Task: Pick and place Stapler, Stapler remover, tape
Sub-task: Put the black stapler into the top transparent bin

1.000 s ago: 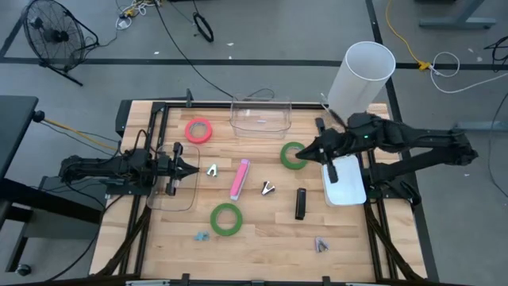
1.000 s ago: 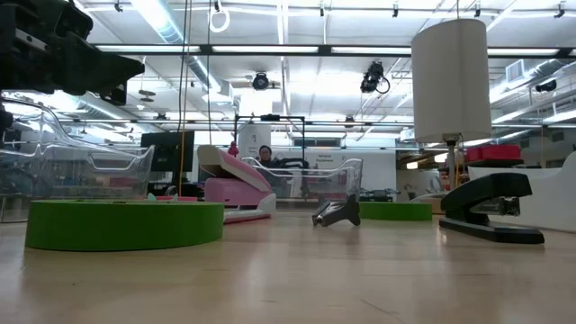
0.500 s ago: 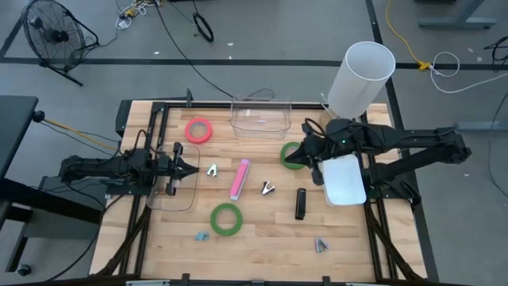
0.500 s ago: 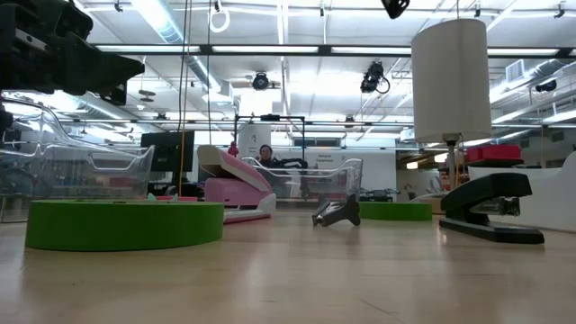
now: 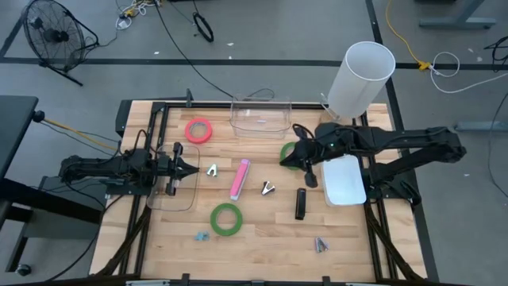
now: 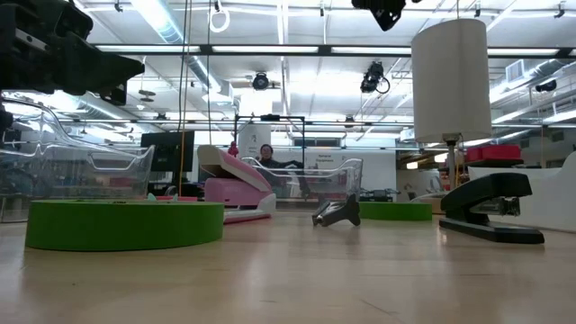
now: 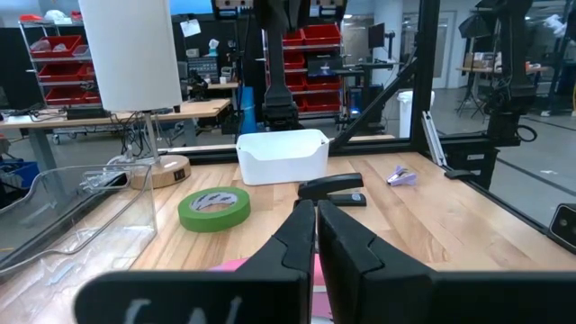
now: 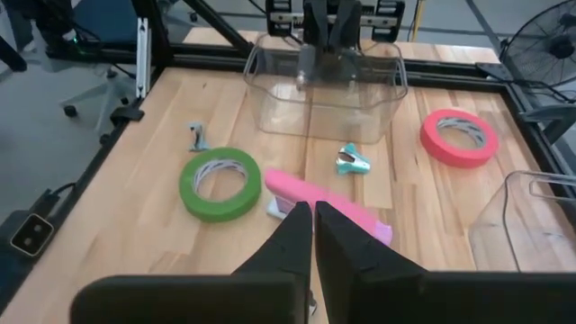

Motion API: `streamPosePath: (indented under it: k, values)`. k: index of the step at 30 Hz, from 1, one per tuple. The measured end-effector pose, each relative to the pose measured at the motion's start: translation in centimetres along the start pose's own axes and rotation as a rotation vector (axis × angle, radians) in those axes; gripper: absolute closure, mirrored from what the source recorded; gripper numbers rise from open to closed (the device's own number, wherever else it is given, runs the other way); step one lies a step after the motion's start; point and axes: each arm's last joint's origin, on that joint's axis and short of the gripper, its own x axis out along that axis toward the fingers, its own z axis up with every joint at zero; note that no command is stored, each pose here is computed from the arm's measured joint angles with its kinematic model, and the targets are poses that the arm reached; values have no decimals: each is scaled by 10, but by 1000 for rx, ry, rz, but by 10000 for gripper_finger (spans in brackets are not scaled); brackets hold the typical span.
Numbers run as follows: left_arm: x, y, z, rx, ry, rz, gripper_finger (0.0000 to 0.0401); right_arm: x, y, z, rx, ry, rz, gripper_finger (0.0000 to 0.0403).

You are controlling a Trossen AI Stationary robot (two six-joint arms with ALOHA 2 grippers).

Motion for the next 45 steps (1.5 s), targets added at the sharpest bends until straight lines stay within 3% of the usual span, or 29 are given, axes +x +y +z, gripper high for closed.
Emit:
streamPosePath:
  k: [8,12,17,24,28,34,42,45]
  values:
    - [0,0,0,0,0,0,383,13,-1,-10,-103,107,15,382]
    - [0,0,0,0,0,0,383,17,0,-18,-145,179,34,363]
    - [0,0,0,0,0,0,383,22,4,-24,-225,226,118,299]
    - [0,0,0,0,0,0,383,26,11,-26,-301,244,147,193]
    - [0,0,0,0,0,0,383,25,16,-31,-327,299,176,158]
    - [0,0,0,0,0,0,383,24,31,-45,-531,429,299,144]
    - [0,0,0,0,0,0,383,44,44,-66,-898,596,433,157]
    - [0,0,0,0,0,0,383,52,46,-70,-970,611,469,162]
